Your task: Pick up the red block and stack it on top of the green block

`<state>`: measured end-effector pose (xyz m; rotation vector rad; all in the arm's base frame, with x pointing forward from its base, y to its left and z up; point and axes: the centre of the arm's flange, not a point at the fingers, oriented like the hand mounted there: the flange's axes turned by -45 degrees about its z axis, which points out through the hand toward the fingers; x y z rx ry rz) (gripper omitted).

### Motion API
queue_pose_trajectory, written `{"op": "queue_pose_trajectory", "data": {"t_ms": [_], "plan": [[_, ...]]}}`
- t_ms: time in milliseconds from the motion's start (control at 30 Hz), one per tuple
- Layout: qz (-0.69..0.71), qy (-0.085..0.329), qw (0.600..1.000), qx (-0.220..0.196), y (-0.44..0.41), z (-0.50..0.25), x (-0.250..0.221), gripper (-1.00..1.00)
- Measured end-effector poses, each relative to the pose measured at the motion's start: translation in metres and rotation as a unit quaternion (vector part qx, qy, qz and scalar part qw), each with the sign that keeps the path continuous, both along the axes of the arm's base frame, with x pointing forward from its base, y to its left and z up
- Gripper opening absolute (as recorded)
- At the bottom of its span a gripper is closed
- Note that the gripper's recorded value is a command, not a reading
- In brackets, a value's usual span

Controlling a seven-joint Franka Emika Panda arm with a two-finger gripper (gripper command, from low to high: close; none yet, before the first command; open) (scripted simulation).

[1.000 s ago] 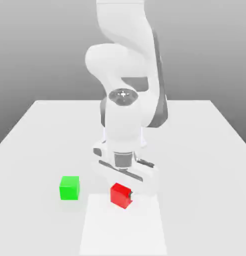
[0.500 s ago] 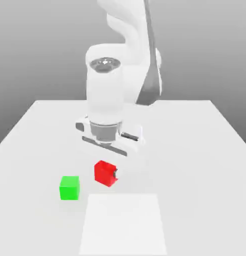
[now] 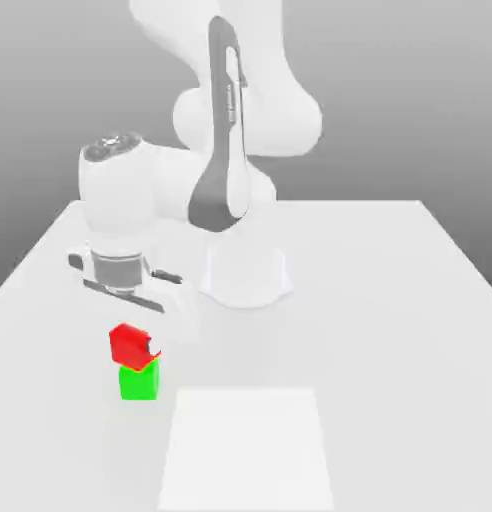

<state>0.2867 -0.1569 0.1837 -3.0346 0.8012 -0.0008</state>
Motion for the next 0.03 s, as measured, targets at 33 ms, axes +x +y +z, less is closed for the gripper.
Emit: {"op": "queue_pose_trajectory", "data": {"t_ms": [33], "plan": [[0.001, 0.000, 1.000, 0.000, 0.0003, 0.0000, 0.0002, 1.00]]}}
